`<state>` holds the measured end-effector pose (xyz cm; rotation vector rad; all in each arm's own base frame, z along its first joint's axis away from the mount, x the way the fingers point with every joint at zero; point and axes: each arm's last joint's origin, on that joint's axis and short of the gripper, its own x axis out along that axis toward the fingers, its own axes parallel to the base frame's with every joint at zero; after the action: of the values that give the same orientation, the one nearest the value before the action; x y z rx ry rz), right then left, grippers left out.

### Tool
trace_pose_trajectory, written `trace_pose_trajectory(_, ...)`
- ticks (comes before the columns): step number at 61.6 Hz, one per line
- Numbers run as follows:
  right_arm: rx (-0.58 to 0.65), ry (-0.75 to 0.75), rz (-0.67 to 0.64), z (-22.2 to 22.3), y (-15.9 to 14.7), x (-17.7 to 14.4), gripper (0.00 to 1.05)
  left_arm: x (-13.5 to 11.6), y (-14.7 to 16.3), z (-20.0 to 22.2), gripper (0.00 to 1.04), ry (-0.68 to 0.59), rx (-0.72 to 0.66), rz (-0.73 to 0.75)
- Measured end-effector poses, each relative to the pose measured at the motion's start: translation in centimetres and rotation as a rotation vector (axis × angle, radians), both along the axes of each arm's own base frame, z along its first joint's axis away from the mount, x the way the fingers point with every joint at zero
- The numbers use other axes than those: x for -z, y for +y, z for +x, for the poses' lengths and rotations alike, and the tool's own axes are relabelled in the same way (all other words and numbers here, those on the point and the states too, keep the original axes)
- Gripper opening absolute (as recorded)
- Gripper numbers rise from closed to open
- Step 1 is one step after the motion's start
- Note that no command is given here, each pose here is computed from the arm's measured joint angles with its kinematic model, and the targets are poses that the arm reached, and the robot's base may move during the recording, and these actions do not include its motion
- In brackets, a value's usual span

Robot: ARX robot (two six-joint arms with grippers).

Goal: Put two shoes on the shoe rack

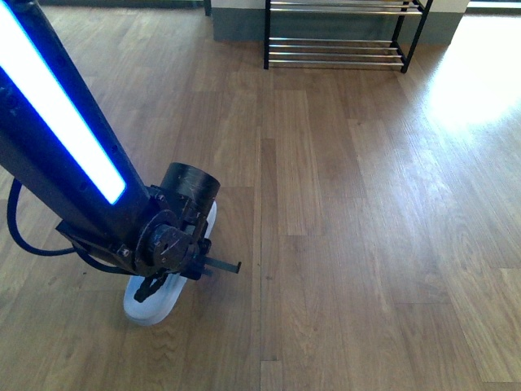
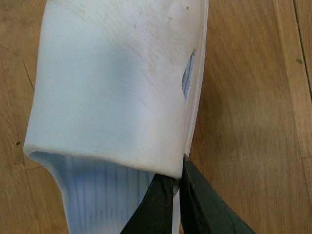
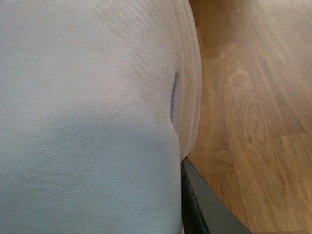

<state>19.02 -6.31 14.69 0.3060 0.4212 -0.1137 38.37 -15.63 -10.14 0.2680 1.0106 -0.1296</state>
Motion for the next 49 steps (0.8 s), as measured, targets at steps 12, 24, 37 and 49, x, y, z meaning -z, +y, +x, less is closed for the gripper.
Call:
trace_pose_trajectory(12,0.0,0.0,0.0,0.0,0.0,0.0,0.03,2.4,-0.8,0.4,0.02,0.045,-0.004,-0.01)
trace_pose_trajectory(24,0.0,0.0,0.0,0.0,0.0,0.0,0.03,5.7,-1.4,0.4,0.02,0.115,-0.001,0.019)
trace_pose_trajectory(37,0.0,0.0,0.0,0.0,0.0,0.0,0.03,5.9,-2.0,1.6,0.14,0.096,0.006,0.018)
trace_pose_trajectory(49,0.0,0.0,0.0,0.0,0.0,0.0,0.03,5.9,-2.0,1.7,0.41,0.089,0.007,0.02)
